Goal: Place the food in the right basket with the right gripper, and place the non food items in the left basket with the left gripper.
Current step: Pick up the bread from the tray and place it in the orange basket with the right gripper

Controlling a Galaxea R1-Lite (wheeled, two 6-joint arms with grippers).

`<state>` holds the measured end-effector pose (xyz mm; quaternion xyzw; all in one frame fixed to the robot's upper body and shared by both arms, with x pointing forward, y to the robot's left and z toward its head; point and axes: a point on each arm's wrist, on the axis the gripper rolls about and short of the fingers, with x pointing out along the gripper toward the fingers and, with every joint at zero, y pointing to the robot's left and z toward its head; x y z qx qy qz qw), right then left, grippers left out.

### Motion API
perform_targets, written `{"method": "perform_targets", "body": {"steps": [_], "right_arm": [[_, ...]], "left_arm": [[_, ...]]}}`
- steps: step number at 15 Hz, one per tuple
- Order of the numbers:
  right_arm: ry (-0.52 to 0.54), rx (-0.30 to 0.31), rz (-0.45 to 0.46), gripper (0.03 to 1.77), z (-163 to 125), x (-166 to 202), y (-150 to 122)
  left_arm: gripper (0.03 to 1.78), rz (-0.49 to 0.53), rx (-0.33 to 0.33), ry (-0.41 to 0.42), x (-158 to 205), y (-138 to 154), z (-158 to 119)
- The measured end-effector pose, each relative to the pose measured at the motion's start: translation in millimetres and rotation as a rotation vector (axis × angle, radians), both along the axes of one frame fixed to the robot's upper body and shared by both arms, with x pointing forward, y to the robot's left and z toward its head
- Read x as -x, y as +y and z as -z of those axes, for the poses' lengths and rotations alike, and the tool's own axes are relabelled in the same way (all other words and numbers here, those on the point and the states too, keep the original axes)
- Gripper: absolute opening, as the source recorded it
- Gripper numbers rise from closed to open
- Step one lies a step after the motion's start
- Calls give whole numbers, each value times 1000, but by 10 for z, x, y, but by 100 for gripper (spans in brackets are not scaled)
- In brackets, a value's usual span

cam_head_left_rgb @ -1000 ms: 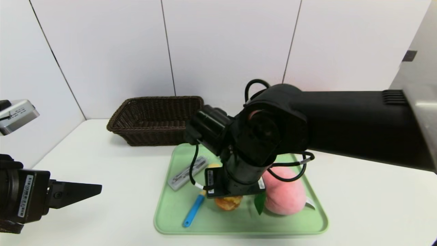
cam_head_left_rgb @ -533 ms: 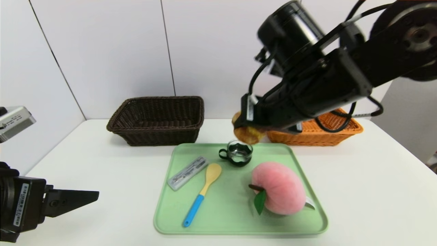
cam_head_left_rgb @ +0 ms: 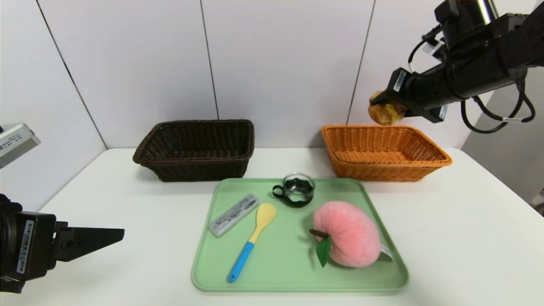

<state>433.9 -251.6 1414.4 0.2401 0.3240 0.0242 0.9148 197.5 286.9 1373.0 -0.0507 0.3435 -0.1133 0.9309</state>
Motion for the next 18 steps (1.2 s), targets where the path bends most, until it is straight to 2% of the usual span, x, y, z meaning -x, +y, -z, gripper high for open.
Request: {"method": "perform_targets", "body": {"steps": [2,7,10,15,18], "right_arm": [[42,3,54,80,238,-270,-148],[95,16,123,80,805,-789,-316],[153,28,142,107,1085,-943,-384],[150,26,162,138,1166,-1009,-415],[131,81,214,148,1115,-987,-436]], "left_arm": [[169,2,0,-5,0,0,-8],[169,17,-12,-12,30,12,-4],[169,22,-14,-16,54,22,3],[169,9,-24,-23,66,33,24],[169,0,-7,-77,23,17,14]]}}
